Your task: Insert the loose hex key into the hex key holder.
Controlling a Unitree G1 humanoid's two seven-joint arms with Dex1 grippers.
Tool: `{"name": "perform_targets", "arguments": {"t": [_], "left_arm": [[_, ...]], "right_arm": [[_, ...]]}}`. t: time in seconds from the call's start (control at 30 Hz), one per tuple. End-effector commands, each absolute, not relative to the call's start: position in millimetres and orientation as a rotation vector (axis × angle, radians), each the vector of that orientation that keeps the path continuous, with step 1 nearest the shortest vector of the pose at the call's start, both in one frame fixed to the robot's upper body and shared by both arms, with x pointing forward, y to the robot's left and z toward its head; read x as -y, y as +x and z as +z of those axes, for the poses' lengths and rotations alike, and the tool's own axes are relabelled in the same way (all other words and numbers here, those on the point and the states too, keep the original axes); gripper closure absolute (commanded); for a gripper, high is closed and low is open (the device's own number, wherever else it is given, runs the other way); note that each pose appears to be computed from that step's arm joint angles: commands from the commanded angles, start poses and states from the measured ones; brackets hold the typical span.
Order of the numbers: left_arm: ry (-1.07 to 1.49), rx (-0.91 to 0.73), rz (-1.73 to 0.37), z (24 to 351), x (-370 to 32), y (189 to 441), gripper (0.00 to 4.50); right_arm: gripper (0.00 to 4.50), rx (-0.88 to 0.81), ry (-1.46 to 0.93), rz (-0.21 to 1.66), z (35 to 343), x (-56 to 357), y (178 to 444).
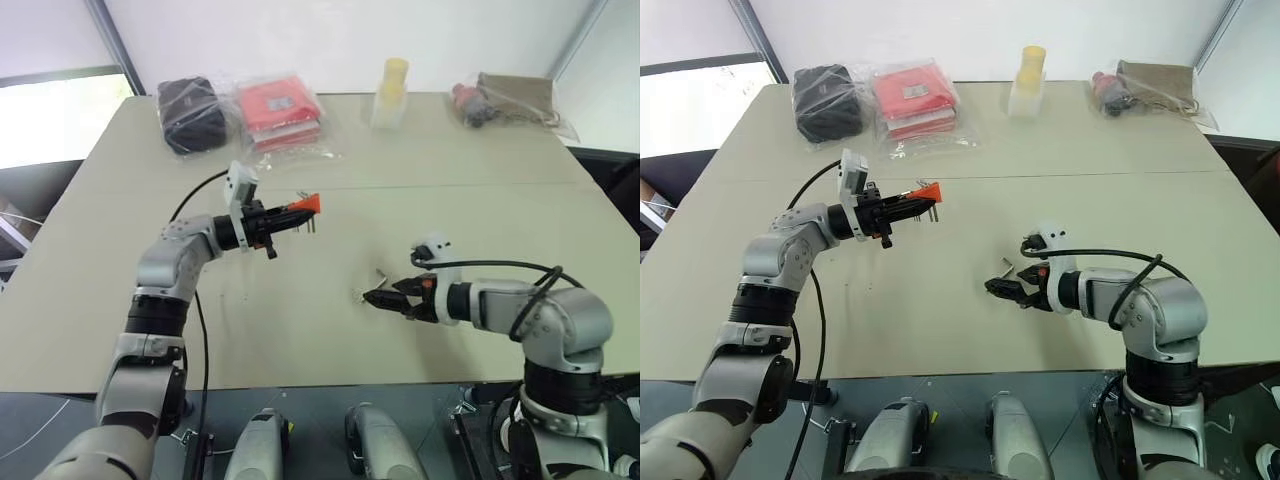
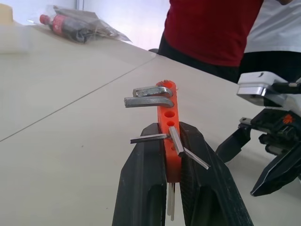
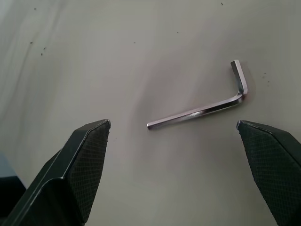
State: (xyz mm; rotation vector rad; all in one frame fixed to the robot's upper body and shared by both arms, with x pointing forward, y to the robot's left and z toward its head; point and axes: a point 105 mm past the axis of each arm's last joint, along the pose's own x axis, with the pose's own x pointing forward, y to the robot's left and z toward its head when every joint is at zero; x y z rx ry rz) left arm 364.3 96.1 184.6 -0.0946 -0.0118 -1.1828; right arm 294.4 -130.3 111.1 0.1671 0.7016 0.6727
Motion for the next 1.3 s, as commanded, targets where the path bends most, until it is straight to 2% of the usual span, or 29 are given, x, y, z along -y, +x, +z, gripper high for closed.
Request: {"name": "perform_targets", "arguments": {"t": [0.03, 0.37, 0.57, 0.6, 0.67, 0.7, 0.87, 1.03, 1.13, 1.23, 1.3], "left_arm": [[-0.062, 0.063, -1.179, 196.2, -97.9, 361.7, 4.5], [-0.065, 0.054, -1.155, 192.2, -101.0, 360.8, 4.5], [-0.072, 0.051, -1.143, 189.4, -100.4, 362.0, 4.5], [-0.073, 0.052, -1.143, 189.4, -99.9, 362.2, 4.5], [-0.076, 0.054, -1.142, 189.6, -98.8, 362.8, 4.5], [-0.076, 0.055, -1.141, 189.5, -98.3, 363.1, 4.5], [-0.074, 0.058, -1.135, 189.0, -98.3, 364.4, 4.5], [-0.071, 0.063, -1.128, 189.0, -98.5, 365.3, 4.5], [-0.066, 0.065, -1.126, 189.3, -99.4, 365.9, 4.5], [-0.046, 0.058, -1.131, 189.5, -101.8, 368.4, 4.5], [-0.03, 0.053, -1.138, 190.0, -103.1, 370.6, 4.5]], "right_arm": [[0.03, -0.662, 0.159, 0.675, 116.4, 124.5, 301.9], [0.03, -0.655, 0.114, 0.679, 103.9, 110.0, 315.8], [0.03, -0.694, -0.086, 0.691, 80.2, 108.3, 313.9], [0.55, -0.7, -0.119, 0.688, 75.4, 109.4, 313.9], [1.16, -0.719, -0.162, 0.699, 64.8, 111.0, 311.1], [1.82, -0.738, -0.176, 0.706, 58.0, 112.8, 307.6], [4.4, -0.791, -0.201, 0.699, 39.1, 122.0, 299.5], [4.46, -0.773, -0.203, 0.689, 40.1, 122.2, 303.9], [4.46, -0.683, -0.203, 0.671, 57.9, 120.3, 320.0], [4.46, -0.468, -0.246, 0.616, 103.5, 122.7, 353.2], [4.46, -0.399, -0.27, 0.588, 125.2, 126.2, 365.3]]}}
